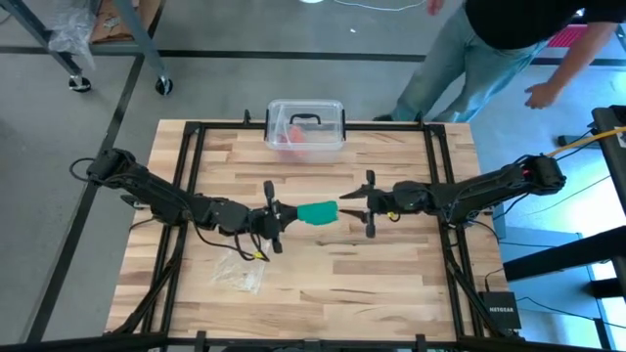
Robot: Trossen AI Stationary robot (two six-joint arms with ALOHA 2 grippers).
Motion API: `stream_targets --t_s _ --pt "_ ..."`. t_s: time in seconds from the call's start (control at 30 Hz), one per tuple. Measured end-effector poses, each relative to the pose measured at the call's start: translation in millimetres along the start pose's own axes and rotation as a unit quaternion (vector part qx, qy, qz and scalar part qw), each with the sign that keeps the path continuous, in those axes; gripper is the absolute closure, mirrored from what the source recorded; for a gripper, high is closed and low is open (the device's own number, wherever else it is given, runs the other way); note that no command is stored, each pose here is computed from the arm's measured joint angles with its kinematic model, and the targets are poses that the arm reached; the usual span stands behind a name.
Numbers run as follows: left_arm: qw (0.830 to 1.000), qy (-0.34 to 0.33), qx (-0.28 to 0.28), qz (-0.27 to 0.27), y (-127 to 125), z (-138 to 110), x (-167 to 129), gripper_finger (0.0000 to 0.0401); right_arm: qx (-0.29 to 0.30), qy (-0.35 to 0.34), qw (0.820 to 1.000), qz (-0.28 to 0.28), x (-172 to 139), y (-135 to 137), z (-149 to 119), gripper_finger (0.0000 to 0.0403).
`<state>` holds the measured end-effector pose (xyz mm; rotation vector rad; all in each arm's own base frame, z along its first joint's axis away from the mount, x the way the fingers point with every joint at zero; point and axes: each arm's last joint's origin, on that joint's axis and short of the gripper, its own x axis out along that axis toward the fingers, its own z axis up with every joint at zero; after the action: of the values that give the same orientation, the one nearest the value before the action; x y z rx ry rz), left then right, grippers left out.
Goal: Roll bandage
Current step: Roll the green bandage
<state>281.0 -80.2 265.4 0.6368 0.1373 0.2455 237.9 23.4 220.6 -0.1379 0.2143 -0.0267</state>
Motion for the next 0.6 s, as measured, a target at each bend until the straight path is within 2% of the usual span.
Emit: stream_targets --t_s 0.27,0.6 --pt "1.000 -0.010 -0.013 0.015 5 2 0 0.0394 0.005 -0.012 1.000 0.020 12 4 -10 0.0233" --pt "1.000 -0.009 -0.003 0.018 6 2 1 0.0394 -0.018 0.006 1.000 -0.017 26 6 -23 0.0233"
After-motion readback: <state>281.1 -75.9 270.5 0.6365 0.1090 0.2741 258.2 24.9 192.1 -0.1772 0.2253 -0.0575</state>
